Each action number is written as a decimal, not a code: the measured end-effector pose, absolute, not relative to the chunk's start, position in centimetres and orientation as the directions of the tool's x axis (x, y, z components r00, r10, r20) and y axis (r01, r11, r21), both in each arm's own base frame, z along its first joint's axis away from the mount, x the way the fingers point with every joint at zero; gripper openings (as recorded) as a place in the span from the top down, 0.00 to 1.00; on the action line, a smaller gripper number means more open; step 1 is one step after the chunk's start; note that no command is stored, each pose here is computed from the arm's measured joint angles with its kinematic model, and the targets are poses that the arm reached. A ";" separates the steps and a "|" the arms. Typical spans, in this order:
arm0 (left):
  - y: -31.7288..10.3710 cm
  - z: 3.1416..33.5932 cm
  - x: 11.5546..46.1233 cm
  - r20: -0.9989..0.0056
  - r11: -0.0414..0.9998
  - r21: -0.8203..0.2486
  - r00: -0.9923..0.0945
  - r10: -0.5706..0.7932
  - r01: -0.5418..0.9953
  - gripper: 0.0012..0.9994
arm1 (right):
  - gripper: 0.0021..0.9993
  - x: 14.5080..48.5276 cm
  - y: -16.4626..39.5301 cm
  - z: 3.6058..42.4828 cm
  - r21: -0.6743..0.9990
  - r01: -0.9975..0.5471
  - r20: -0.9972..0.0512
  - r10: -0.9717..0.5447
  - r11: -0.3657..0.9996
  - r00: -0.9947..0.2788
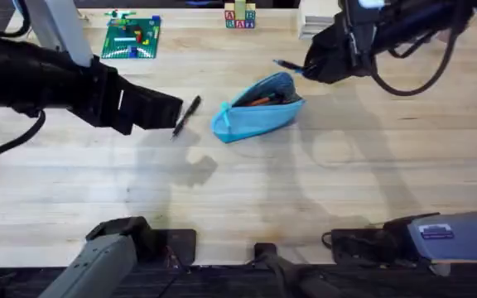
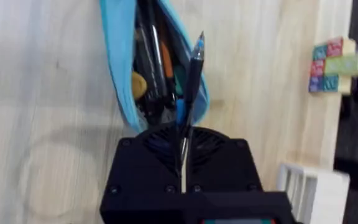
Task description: Unzip the bag, pick up the pens from the table one at a time and place them inside, then zip the bag closed.
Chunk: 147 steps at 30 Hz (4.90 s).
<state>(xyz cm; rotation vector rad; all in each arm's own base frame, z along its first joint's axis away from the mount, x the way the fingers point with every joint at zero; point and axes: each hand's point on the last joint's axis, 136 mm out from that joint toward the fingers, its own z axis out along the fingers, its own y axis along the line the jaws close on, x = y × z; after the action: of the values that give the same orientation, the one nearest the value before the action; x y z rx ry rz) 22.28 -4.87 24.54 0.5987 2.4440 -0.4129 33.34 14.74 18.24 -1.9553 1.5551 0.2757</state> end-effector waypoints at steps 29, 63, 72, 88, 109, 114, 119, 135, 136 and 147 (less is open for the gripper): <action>-4.9 24.5 22.3 -0.604 0.851 -0.153 -0.729 0.322 0.502 0.00 | 0.97 32.6 20.5 12.8 -0.318 -0.863 -0.508 -0.698 -0.392 0.504; -4.8 24.5 22.3 -0.604 0.852 -0.151 -0.729 0.322 0.501 0.00 | 0.00 33.4 20.7 11.1 -0.275 -0.888 -0.520 -0.720 -0.369 0.460; -4.8 24.6 22.4 -0.605 0.852 -0.148 -0.728 0.323 0.501 0.00 | 0.00 33.1 20.4 20.8 -0.303 -0.952 -0.608 -0.762 -0.035 0.222; -4.8 24.6 22.4 -0.605 0.852 -0.148 -0.728 0.323 0.501 0.00 | 0.00 26.6 14.2 29.1 -0.063 -0.759 -0.679 -0.585 0.648 -0.443; -3.3 22.1 24.2 -0.510 0.892 -0.169 -0.812 0.284 0.418 0.00 | 0.00 15.5 8.0 28.2 0.048 -0.541 -0.510 -0.445 0.840 -0.736; -2.8 20.0 25.4 -0.436 0.903 -0.205 -0.861 0.262 0.378 0.00 | 0.00 14.4 7.3 28.8 0.037 -0.505 -0.550 -0.404 0.862 -0.731; -2.3 17.7 26.8 -0.370 0.908 -0.215 -0.891 0.265 0.359 0.00 | 0.00 13.4 6.4 26.5 0.032 -0.462 -0.549 -0.371 0.886 -0.749; -3.1 6.5 31.3 -0.078 0.881 -0.066 -0.883 0.463 0.468 0.00 | 0.00 13.6 6.3 22.6 0.042 -0.438 -0.496 -0.362 0.898 -0.789; -3.3 6.0 31.4 -0.067 0.877 -0.054 -0.878 0.473 0.477 0.00 | 0.00 13.6 6.2 22.6 0.041 -0.438 -0.496 -0.362 0.898 -0.789; -4.1 4.5 34.6 -0.119 0.884 0.043 -0.876 0.467 0.466 0.00 | 0.00 13.6 6.2 22.6 0.041 -0.437 -0.496 -0.362 0.898 -0.790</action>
<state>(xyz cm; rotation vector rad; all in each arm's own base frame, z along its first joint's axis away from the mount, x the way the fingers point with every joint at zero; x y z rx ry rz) 34.56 -4.08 4.47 0.7276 2.9267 0.0200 13.59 6.24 22.61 -0.5782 2.5729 0.2096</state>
